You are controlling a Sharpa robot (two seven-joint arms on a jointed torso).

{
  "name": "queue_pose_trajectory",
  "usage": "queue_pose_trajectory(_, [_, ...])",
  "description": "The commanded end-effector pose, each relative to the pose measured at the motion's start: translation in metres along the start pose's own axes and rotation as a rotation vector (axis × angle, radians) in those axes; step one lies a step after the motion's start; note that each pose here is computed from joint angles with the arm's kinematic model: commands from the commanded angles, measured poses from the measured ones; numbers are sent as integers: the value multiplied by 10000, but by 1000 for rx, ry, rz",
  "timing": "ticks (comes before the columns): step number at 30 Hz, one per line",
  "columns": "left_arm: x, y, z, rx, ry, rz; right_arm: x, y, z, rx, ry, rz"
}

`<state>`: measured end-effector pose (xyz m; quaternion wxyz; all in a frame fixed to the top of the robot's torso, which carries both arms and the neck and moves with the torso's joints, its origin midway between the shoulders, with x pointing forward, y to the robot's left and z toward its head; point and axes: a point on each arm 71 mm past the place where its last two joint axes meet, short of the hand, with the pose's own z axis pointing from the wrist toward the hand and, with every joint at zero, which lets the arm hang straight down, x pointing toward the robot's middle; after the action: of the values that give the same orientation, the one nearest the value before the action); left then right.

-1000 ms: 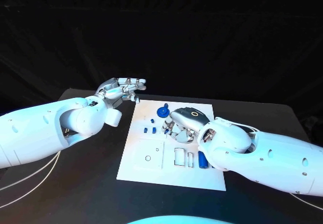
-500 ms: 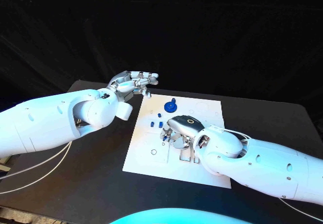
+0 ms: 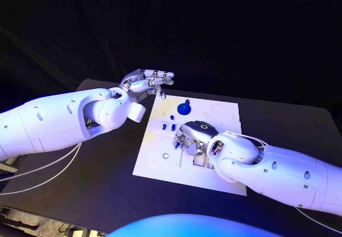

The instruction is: Assemble the parts on the task board

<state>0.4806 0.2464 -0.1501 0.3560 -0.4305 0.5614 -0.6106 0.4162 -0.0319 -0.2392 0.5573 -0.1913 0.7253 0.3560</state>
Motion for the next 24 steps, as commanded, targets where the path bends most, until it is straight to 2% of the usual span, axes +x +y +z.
queue_pose_trajectory(1, [27, -12, 5, 10, 22, 2, 36, 7, -4, -7, 29, -8])
queue_pose_trajectory(24, [19, -5, 14, 5, 23, 1, 51, 24, 9, -2, 35, -36])
